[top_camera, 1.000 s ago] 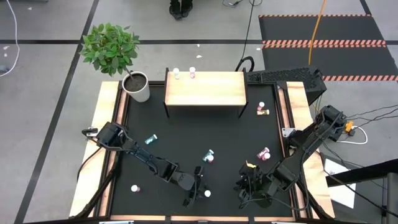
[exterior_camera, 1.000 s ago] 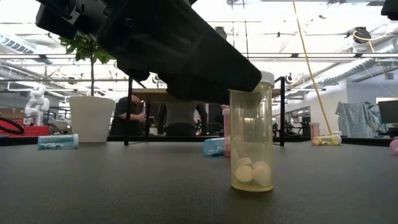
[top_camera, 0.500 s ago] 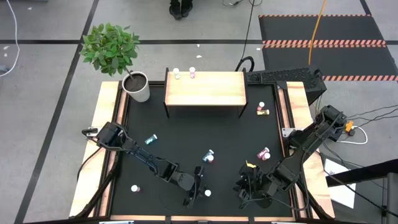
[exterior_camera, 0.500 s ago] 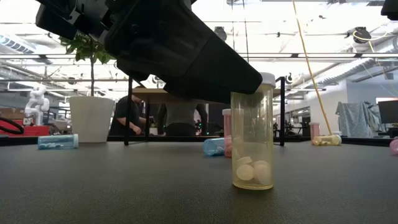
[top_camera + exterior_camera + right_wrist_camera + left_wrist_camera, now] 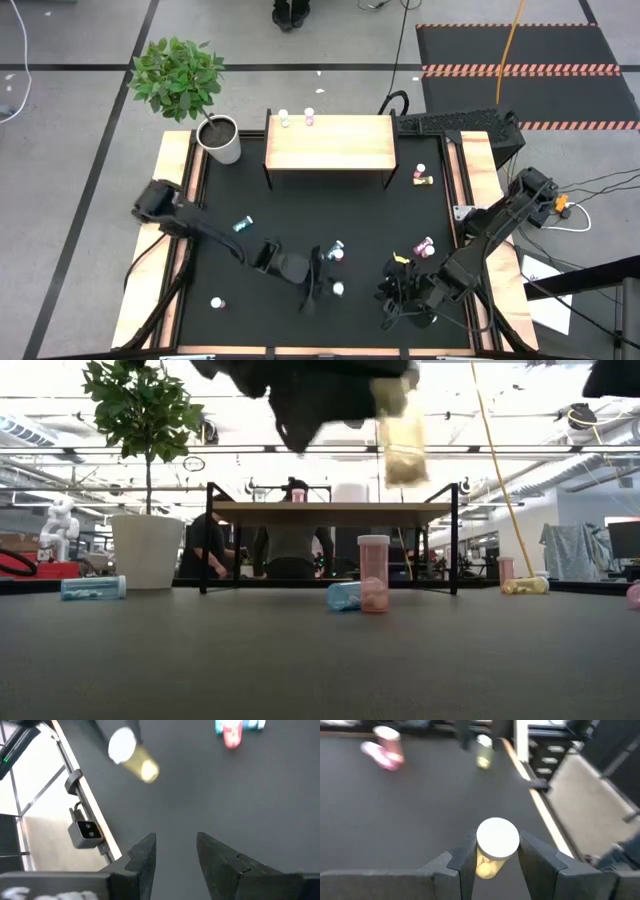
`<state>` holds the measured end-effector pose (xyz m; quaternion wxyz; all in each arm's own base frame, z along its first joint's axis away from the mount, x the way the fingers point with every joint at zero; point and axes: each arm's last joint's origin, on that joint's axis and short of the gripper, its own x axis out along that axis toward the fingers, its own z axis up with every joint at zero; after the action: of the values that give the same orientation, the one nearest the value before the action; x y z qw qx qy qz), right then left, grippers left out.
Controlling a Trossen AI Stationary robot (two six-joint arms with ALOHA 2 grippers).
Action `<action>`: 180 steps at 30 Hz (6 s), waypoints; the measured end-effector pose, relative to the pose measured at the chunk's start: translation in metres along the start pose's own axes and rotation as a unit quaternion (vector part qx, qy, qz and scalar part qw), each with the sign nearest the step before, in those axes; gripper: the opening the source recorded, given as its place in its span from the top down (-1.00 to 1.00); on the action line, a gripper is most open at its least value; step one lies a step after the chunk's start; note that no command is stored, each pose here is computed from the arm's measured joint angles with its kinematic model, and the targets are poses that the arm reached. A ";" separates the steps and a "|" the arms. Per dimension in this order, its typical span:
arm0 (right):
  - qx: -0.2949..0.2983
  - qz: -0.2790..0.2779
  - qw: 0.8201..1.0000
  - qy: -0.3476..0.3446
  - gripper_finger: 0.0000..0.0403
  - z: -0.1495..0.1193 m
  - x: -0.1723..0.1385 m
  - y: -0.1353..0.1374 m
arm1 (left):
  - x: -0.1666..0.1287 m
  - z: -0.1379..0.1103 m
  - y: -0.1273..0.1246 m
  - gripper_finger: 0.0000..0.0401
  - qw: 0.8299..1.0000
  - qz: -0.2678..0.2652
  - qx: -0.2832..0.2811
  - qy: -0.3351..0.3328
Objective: Pick and place medicine bottles onto shelf by color
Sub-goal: Put the bottom left yellow pill bottle on the shelf
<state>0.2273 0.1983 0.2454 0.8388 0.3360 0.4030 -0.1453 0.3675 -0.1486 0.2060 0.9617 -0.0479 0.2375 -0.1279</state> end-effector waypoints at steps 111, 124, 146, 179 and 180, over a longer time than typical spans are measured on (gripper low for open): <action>-0.048 -0.141 0.972 -0.183 0.32 0.182 -0.118 -0.164 | -0.130 0.082 0.370 0.32 0.911 0.384 -0.147 -0.015; -0.050 -0.130 0.974 -0.176 0.32 0.181 -0.118 -0.163 | -0.129 0.083 0.371 0.29 0.911 0.384 -0.146 -0.020; -0.052 -0.129 0.974 -0.177 0.32 0.182 -0.118 -0.163 | -0.172 0.122 0.334 -0.08 0.918 0.385 -0.085 -0.049; -0.066 -0.100 0.971 -0.209 0.32 0.188 -0.120 -0.158 | -0.221 0.070 0.380 -0.08 0.961 0.260 0.002 0.096; -0.066 -0.100 0.971 -0.209 0.32 0.188 -0.120 -0.158 | -0.221 0.070 0.380 -0.08 0.959 0.265 0.002 0.098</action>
<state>0.1793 -0.0489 0.3519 0.9059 0.2001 0.2592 -0.2687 0.2964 0.2792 0.3073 0.9332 0.0312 0.3347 0.1269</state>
